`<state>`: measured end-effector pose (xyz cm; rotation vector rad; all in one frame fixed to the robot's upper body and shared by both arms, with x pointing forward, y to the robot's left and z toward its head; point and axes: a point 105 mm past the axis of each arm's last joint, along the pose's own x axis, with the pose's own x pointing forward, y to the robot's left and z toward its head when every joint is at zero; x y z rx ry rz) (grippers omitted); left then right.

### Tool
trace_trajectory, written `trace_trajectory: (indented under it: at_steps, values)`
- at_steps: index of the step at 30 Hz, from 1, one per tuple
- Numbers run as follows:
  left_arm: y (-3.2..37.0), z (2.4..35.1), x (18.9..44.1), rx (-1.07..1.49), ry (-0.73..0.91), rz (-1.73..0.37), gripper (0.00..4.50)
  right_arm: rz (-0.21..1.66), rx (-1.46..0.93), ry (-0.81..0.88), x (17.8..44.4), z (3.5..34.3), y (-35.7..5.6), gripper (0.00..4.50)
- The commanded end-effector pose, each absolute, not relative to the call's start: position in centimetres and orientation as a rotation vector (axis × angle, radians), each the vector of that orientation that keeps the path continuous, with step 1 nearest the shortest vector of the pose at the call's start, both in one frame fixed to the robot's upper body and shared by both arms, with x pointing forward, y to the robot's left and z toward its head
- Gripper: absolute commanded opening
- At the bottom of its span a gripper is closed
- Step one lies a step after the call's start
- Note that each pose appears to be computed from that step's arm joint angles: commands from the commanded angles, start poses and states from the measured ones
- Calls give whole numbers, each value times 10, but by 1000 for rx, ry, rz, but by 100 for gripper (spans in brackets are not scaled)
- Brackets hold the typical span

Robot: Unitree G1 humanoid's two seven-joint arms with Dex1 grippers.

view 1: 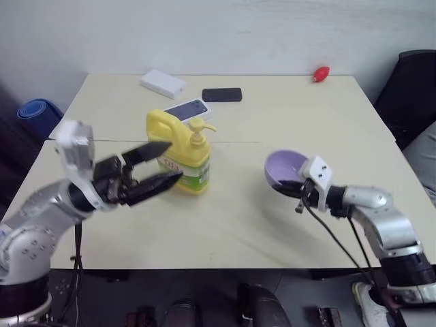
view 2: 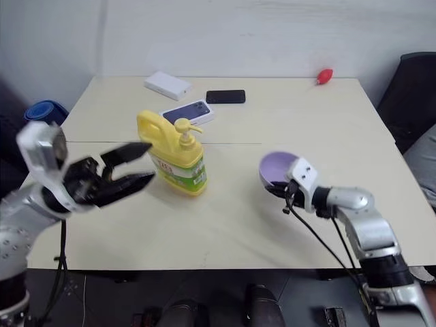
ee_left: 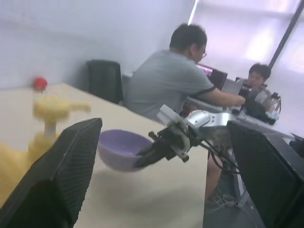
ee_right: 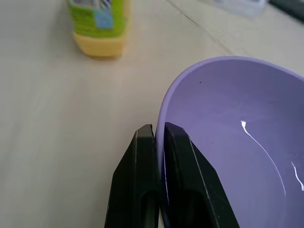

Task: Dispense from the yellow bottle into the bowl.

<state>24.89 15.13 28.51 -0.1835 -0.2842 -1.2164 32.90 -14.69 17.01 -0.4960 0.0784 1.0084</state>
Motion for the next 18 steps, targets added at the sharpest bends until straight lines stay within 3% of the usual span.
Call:
trace_trajectory:
  at_steps: [1, 11, 18]
  values:
    - [155, 313, 264, -137, -341, -1158, 324, 1139, -661, -21, 319, 204, -122, 0]
    - [120, 330, 315, 10, -344, -1188, 2, 1312, -686, -43, 319, 220, -79, 0]
    - [103, 308, 333, 115, -251, -1201, 2, 1328, -672, -84, 318, 237, -62, 0]
